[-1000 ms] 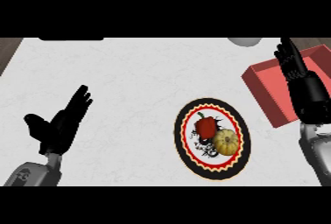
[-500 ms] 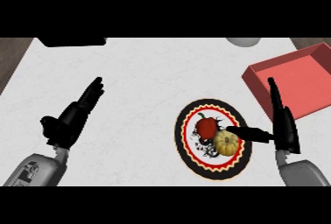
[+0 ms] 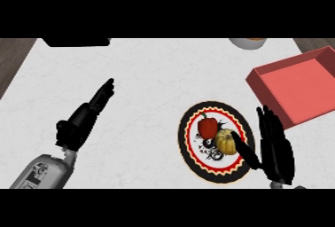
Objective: Pick the bell pepper from the plate and place it in the cardboard box
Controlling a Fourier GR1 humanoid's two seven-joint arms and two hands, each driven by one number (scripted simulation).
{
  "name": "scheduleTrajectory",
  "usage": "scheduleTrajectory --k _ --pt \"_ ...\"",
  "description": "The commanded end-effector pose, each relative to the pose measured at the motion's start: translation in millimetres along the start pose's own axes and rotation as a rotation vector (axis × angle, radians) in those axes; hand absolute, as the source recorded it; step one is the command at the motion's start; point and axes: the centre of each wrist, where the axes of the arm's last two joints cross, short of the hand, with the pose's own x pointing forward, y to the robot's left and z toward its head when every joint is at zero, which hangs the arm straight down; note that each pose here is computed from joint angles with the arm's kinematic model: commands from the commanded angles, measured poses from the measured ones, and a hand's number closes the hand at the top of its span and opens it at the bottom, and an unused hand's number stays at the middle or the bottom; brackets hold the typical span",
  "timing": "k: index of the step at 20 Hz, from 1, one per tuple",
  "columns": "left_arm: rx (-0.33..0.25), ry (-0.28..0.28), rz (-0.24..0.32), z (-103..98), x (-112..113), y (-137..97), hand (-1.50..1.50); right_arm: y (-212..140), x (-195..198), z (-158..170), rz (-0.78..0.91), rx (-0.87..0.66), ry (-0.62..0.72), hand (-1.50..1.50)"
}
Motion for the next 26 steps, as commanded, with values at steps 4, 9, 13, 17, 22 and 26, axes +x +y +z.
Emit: scheduleTrajectory --k 4,9,13,17,22,26 --pt "0.007 0.000 -0.023 0 4 -1 0.00 -20 71 29 0.116 0.113 0.058 -1.50" --pt "-0.032 -0.017 -0.010 -2 1 -12 0.00 -38 150 43 0.137 0.263 0.147 -1.50" --pt "-0.019 -0.020 -0.016 -2 0 -4 0.00 -67 193 46 0.134 0.284 0.221 -1.50" --pt "-0.040 -0.024 0.012 0 2 -15 0.00 -62 214 30 0.107 0.292 0.257 -1.50" --pt "-0.032 -0.031 -0.006 10 15 -13 0.00 -46 200 2 0.117 0.305 0.269 -1.50" --pt "-0.031 -0.029 -0.013 -6 13 -13 0.00 -27 193 -10 0.150 0.342 0.303 -1.50"
